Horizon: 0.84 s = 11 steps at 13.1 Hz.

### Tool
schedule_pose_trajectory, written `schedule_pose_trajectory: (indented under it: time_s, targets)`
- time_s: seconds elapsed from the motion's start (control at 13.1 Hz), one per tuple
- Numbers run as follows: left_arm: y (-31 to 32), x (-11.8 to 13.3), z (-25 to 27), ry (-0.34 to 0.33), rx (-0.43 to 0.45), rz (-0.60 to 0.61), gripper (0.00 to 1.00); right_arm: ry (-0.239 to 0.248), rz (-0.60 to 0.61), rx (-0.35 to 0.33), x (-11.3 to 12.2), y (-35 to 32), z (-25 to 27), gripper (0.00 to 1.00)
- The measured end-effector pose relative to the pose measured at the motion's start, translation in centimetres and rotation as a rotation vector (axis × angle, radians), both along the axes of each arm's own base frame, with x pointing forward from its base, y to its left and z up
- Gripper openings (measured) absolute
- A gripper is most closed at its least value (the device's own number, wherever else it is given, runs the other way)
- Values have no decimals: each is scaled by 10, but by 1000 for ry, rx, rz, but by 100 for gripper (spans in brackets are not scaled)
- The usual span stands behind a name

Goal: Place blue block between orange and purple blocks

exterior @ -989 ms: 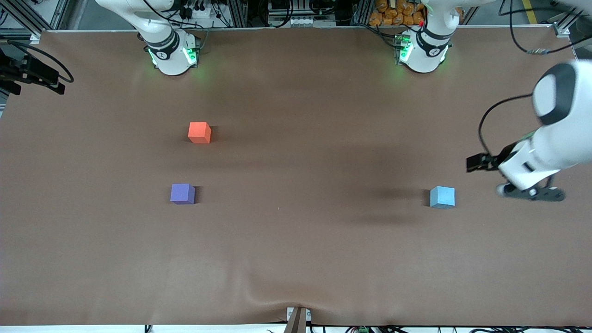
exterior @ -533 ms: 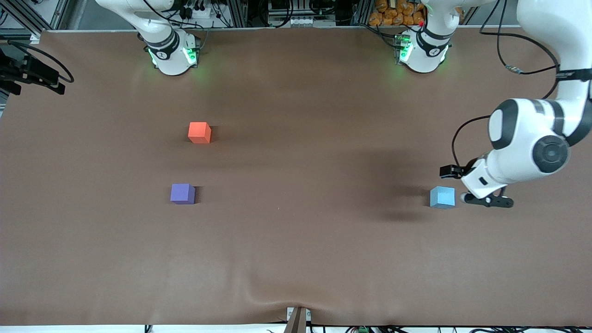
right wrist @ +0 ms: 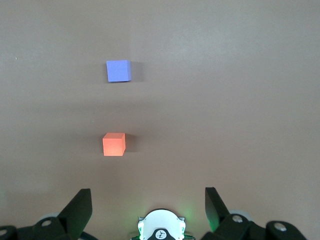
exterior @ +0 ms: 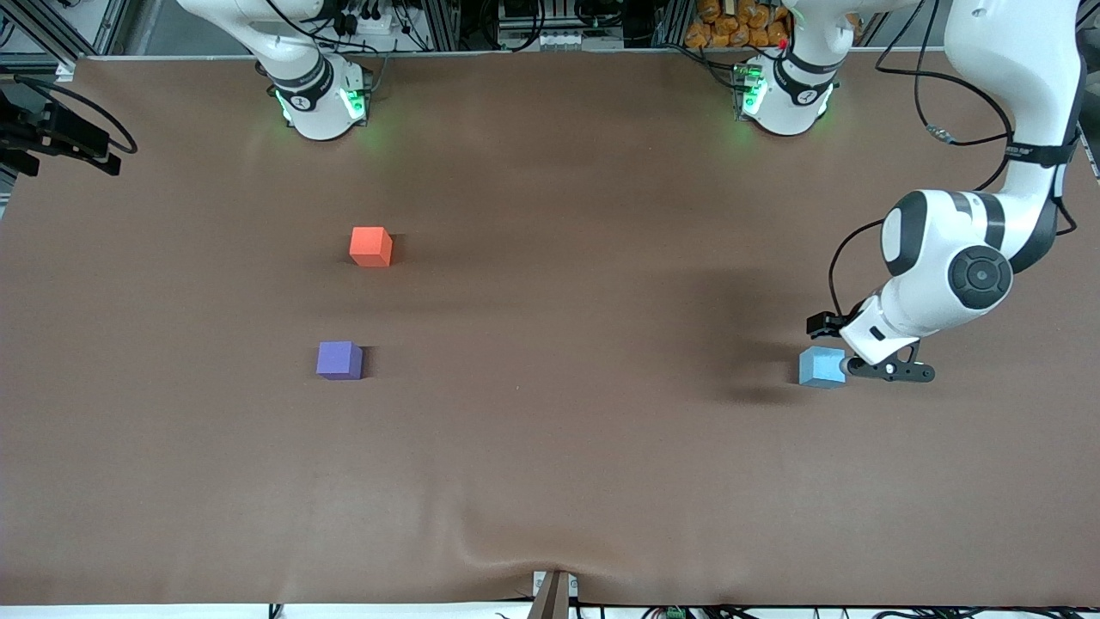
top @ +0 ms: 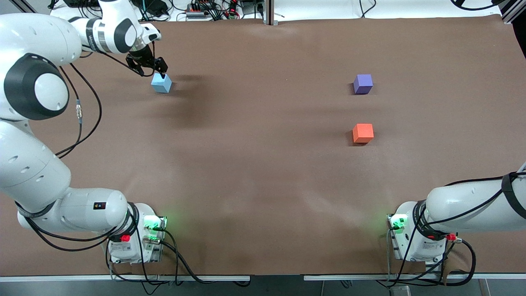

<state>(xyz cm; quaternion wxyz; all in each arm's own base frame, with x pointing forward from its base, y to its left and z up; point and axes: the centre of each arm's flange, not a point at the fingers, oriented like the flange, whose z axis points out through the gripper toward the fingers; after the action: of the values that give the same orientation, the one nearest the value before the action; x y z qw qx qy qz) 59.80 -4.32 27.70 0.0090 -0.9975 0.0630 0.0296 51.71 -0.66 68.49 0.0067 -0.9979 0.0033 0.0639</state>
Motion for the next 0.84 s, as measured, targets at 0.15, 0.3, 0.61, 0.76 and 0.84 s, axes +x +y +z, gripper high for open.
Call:
schedule_pose_trajectory:
  time_s: [0.15,0.3,0.61,0.76,0.84]
  targets:
    - [3,5,-18,-40,-9,6,100,1,-4,0,0,-2,0,100]
    - [11,9,-44,-58,-17,19,100,2,-4,0,0,-2,-1,100]
    - [13,11,-80,-74,-28,26,100,2,-5,0,0,-3,-1,100]
    - [12,10,-91,-67,-31,25,100,2,-5,0,0,-3,-1,100]
    - [12,11,-92,-71,-31,25,91,2,-5,0,0,-3,-1,100]
